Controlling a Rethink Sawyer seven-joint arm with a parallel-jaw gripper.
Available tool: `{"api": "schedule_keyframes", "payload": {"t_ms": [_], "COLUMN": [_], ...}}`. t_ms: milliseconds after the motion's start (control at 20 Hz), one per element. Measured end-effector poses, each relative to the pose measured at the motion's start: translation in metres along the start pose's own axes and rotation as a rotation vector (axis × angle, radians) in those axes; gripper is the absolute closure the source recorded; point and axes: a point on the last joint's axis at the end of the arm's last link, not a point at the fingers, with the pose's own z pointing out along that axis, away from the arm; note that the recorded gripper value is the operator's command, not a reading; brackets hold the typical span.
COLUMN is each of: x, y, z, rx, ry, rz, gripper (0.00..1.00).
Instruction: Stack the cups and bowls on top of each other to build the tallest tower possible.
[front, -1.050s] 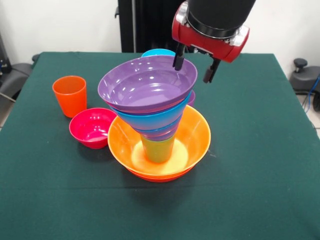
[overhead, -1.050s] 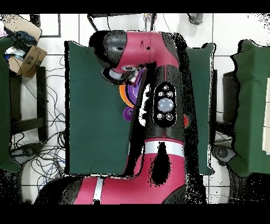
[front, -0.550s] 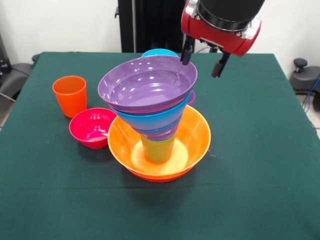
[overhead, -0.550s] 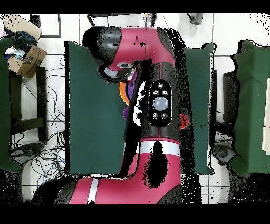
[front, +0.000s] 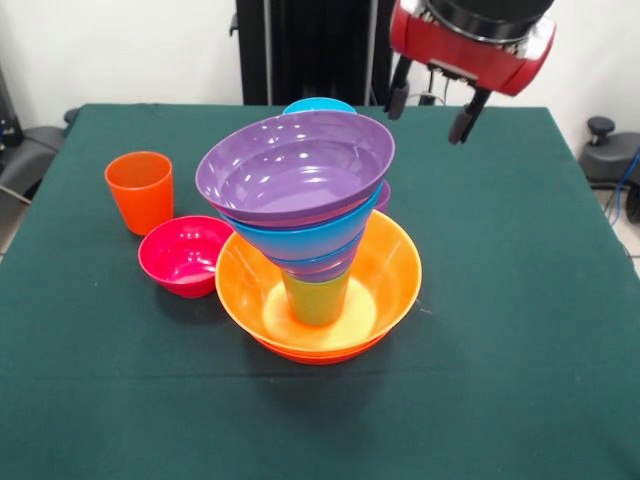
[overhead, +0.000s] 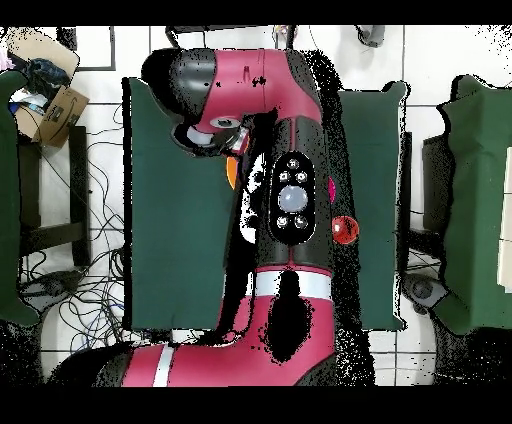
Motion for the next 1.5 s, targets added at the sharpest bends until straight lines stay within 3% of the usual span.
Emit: {"api": "schedule_keyframes", "payload": {"t_ms": [500,850,1200,1500], "x": [0.039,0.060,0.057,0.039], "y": [-0.007,-0.034,-0.074,-0.119], "z": [-0.014,-0.024,-0.021,-0.003], "rx": [0.000,0.000,-0.028,-0.030], "ry": [0.044,0.074,0.070,0.040], "rz": [-0.012,0.003,0.004,-0.032], "gripper": [0.00,0.00,0.00,0.00]}}
